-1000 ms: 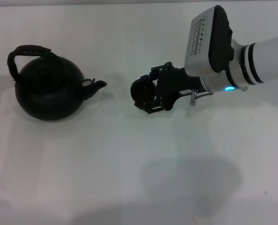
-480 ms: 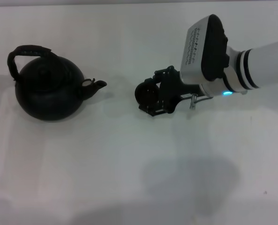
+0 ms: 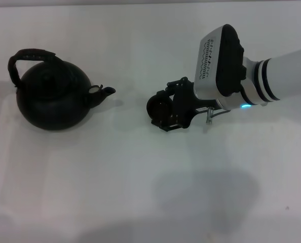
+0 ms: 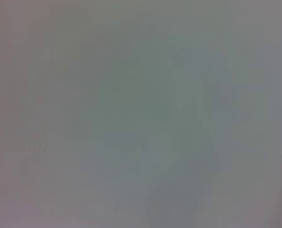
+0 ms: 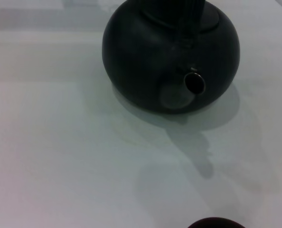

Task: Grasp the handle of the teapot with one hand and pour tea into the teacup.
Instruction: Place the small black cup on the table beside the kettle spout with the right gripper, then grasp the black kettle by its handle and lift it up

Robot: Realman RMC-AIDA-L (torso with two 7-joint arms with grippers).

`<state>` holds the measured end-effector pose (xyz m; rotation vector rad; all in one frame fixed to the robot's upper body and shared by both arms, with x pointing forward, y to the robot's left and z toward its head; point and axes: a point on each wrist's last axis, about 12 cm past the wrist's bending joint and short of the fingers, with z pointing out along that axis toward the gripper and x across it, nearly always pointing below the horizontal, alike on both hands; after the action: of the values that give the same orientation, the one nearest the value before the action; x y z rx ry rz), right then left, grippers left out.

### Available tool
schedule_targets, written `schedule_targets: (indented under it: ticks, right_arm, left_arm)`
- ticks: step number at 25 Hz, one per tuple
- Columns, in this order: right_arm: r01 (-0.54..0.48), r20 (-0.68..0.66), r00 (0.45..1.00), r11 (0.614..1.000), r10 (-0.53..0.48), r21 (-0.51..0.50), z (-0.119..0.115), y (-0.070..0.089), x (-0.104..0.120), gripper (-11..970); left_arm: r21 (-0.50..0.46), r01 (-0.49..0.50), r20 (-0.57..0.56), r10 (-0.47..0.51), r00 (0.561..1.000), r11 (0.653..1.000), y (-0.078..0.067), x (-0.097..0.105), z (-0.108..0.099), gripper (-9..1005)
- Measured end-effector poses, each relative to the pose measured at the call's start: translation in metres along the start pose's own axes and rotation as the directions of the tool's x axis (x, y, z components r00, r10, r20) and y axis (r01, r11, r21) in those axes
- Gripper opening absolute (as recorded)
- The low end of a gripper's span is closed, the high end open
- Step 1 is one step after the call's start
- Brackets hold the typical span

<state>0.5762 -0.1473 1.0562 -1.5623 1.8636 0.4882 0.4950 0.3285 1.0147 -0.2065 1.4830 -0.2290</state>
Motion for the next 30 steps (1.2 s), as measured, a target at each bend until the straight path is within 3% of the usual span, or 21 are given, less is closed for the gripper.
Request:
schedule_targets:
  ticks: [18, 23, 30]
  right_arm:
    - [-0.002, 0.007, 1.000, 1.000, 0.002, -0.003, -0.002, -0.001, -0.001, 734]
    - [-0.010, 0.014, 1.000, 1.000, 0.010, -0.002, -0.003, -0.002, -0.002, 876]
    - [-0.054, 0.071, 0.996, 0.998, 0.056, -0.027, -0.012, -0.006, -0.005, 876]
  left_arm:
    - [-0.015, 0.006, -0.017, -0.006, 1.000, 1.000, 0.002, 0.004, -0.007, 801]
    - [-0.016, 0.010, -0.023, -0.010, 1.000, 1.000, 0.002, 0.005, -0.008, 801]
    - [-0.015, 0.008, -0.020, -0.008, 1.000, 1.000, 0.002, 0.005, -0.009, 801]
